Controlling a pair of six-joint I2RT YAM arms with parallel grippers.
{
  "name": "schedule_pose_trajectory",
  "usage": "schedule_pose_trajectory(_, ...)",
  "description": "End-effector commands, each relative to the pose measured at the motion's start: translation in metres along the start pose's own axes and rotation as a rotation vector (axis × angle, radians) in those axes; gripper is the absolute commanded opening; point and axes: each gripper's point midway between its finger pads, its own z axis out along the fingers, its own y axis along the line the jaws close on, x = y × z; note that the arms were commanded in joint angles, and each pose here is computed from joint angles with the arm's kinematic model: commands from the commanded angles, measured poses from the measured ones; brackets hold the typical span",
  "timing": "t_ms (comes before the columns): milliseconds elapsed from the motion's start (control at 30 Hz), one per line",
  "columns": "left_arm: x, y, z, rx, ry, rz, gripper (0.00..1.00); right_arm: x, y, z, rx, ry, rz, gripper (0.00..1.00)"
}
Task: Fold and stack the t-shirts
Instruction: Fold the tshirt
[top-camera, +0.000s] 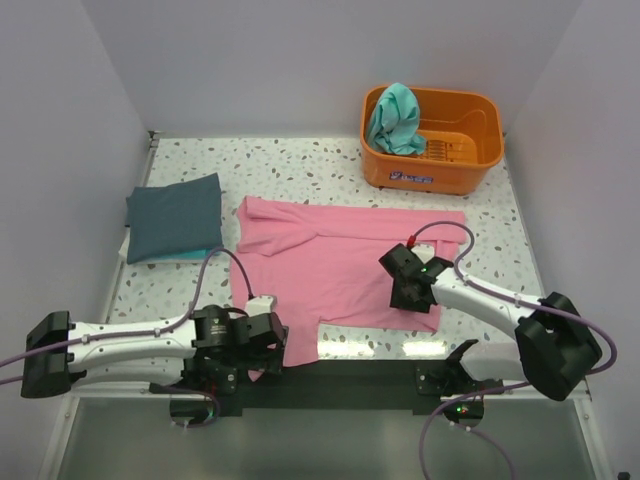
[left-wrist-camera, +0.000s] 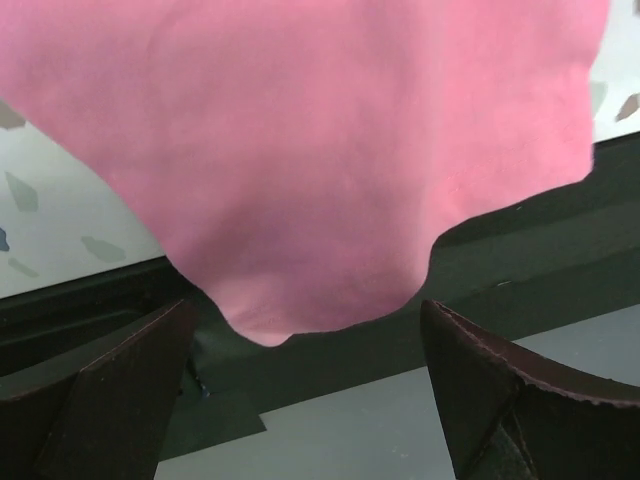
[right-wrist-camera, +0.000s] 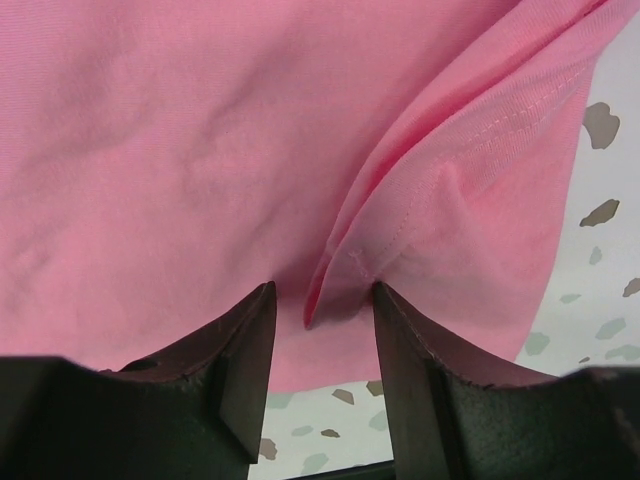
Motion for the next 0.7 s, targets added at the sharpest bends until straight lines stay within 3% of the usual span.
schedule_pose_trajectory(0,0.010,0.001,-0.007,-0.019,0.035,0.006,1.00,-0.002,0.003,0.003,-0.005,-0.015,0.036,0.47)
schedule_pose_trajectory(67,0.012,-0.005,-0.008,0.024,0.038,0.012,1.00,-0.001,0.002,0.003,0.003,-0.012,0.040,0.45)
schedule_pose_trajectory(233,0.024,-0.022,-0.002,0.138,0.077,0.032,0.97,-0.006,-0.018,-0.008,0.069,-0.051,0.059,0.24)
schedule_pose_trajectory(267,0.026,-0.019,0.000,0.123,0.085,0.040,0.95,-0.008,-0.022,-0.012,0.079,-0.065,0.072,0.11)
schedule_pose_trajectory(333,0.030,-0.008,0.003,0.067,0.101,0.043,0.93,-0.010,-0.037,-0.021,0.114,-0.101,0.090,0.00)
schedule_pose_trajectory(533,0.023,0.006,0.004,-0.040,0.069,0.049,0.83,-0.004,-0.077,-0.036,0.213,-0.150,0.196,0.00)
schedule_pose_trajectory(633,0.022,0.007,0.008,-0.059,0.066,0.047,0.72,0.000,-0.086,-0.042,0.213,-0.172,0.300,0.00)
schedule_pose_trajectory(667,0.022,0.008,0.010,-0.069,0.066,0.044,0.63,-0.001,-0.088,-0.045,0.215,-0.184,0.394,0.00)
